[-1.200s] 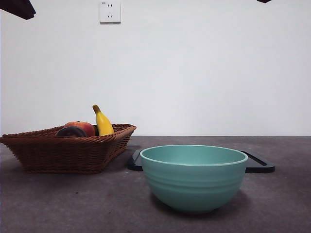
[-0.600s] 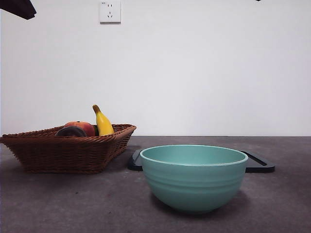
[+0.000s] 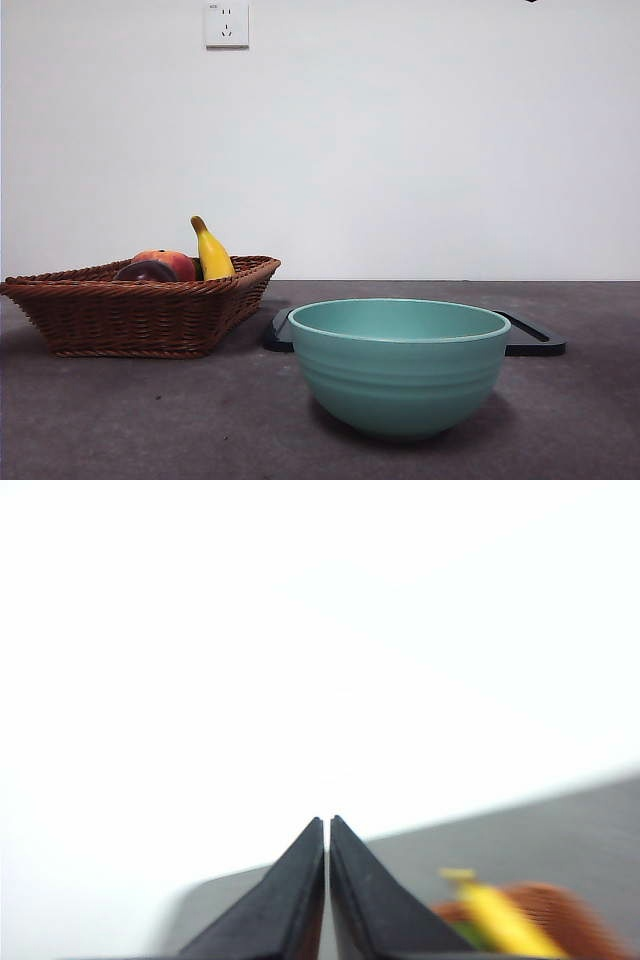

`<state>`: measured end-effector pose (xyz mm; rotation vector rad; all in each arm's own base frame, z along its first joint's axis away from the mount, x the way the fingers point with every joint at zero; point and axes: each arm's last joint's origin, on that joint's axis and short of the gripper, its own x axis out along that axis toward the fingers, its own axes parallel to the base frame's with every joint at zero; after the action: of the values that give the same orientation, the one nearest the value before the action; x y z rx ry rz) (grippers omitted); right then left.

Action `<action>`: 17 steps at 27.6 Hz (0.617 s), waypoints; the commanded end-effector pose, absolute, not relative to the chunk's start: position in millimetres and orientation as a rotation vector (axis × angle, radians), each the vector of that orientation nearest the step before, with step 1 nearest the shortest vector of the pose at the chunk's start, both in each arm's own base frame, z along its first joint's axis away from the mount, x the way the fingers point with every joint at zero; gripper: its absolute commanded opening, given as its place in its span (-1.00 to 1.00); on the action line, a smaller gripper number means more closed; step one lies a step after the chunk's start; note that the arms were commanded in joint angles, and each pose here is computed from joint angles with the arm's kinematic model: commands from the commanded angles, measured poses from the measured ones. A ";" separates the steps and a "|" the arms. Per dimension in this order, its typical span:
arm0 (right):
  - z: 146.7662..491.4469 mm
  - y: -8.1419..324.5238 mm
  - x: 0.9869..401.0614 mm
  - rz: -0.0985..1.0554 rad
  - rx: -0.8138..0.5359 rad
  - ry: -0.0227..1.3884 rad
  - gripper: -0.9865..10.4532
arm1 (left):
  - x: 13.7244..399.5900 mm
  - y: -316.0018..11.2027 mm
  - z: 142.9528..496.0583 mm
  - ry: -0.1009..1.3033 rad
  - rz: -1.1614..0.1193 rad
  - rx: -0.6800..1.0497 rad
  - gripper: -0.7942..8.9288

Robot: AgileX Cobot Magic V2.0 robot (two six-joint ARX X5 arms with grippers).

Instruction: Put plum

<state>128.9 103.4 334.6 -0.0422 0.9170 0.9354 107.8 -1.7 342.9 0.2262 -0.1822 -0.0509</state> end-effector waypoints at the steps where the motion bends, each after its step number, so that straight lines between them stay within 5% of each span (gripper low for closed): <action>1: 338.0 105.6 129.9 0.949 -0.053 0.896 -0.82 | 100.7 1.9 314.8 -0.173 0.012 0.229 -0.82; 17: 338.0 105.6 129.9 0.950 -0.053 0.897 -0.82 | 98.5 5.8 193.1 -0.031 0.045 0.210 -0.82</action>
<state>128.9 103.4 334.6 -0.0422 0.9170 0.9354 98.8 5.5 193.5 0.2199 -0.0220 0.0390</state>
